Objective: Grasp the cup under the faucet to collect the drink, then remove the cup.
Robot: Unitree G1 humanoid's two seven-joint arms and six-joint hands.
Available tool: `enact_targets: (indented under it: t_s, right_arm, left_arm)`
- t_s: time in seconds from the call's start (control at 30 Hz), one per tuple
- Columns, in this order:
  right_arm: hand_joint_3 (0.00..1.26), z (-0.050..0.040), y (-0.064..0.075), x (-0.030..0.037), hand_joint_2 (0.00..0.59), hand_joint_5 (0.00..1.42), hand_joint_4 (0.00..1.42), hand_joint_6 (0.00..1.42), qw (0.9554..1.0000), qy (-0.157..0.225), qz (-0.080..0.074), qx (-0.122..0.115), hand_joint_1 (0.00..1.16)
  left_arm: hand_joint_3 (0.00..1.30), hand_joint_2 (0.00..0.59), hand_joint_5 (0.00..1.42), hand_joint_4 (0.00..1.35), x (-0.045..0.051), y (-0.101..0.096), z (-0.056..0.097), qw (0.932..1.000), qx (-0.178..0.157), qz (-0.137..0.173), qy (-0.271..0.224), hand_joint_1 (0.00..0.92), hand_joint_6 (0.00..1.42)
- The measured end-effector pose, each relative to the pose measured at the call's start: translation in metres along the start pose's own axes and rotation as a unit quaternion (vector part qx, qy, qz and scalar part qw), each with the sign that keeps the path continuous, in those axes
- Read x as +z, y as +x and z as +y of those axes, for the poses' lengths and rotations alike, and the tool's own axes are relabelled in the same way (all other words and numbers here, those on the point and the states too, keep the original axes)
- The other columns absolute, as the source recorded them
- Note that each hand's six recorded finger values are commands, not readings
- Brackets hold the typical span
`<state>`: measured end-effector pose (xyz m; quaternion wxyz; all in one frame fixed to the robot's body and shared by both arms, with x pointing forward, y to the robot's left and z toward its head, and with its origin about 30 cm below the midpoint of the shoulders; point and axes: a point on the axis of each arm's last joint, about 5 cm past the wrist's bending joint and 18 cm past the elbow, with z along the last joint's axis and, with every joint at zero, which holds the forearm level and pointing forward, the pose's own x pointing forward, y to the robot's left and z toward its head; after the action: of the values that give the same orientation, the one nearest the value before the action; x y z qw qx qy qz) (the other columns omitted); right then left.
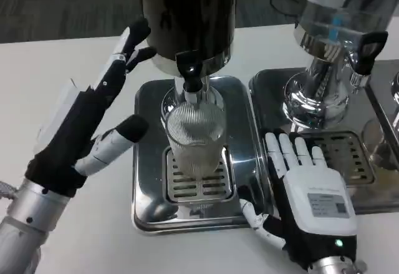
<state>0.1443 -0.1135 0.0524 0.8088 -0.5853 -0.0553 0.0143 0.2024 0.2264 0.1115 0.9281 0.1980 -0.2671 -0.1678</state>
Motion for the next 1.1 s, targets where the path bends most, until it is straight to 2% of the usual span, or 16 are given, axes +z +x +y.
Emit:
enact_targets:
  t_s: [0.1, 0.23, 0.3, 0.57, 0.73, 0.87, 1.1]
  right_arm:
    - [0.00, 0.0010, 0.000, -0.0004, 0.391, 0.00, 0.00, 0.00, 1.0000, 0.001, 0.000, 0.003, 0.27]
    - [0.00, 0.0023, 0.001, -0.0006, 0.394, 0.00, 0.00, 0.00, 1.0000, 0.003, -0.003, 0.007, 0.28]
    - [0.00, 0.0032, 0.000, -0.0008, 0.397, 0.00, 0.00, 0.00, 1.0000, 0.003, -0.002, 0.009, 0.28]
    - [0.00, 0.0037, 0.000, -0.0006, 0.400, 0.00, 0.00, 0.00, 0.9998, 0.013, 0.005, 0.010, 0.29]
    - [0.00, 0.0039, 0.000, -0.0001, 0.407, 0.00, 0.00, 0.00, 0.9998, 0.015, 0.007, 0.011, 0.30]
    - [0.00, 0.0040, 0.000, -0.0001, 0.409, 0.00, 0.00, 0.00, 0.9998, 0.016, 0.008, 0.011, 0.30]
    - [0.00, 0.0042, 0.000, -0.0007, 0.410, 0.00, 0.00, 0.00, 0.9996, 0.021, 0.011, 0.013, 0.31]
  left_arm:
    - [0.00, 0.098, 0.10, 0.00, -0.0022, 0.001, -0.005, 0.9988, -0.005, 0.005, -0.049, 0.000, 0.01]
    - [0.02, 0.099, 0.12, 0.00, -0.0040, 0.006, -0.012, 0.9966, -0.025, 0.006, -0.078, 0.000, 0.04]
    - [0.03, 0.099, 0.13, 0.00, -0.0046, 0.015, -0.014, 0.9956, -0.034, 0.000, -0.087, 0.000, 0.05]
    - [0.05, 0.100, 0.13, 0.00, -0.0059, 0.029, -0.017, 0.9943, -0.042, -0.016, -0.097, 0.000, 0.05]
    - [0.15, 0.112, 0.23, 0.02, -0.0056, 0.033, -0.018, 0.9943, -0.055, -0.017, -0.090, 0.000, 0.12]
    - [0.23, 0.112, 0.30, 0.09, -0.0036, 0.038, -0.017, 0.9962, -0.064, -0.019, -0.055, 0.000, 0.20]
    - [0.27, 0.115, 0.33, 0.13, 0.0003, 0.039, -0.014, 0.9967, -0.074, -0.032, -0.012, 0.000, 0.22]
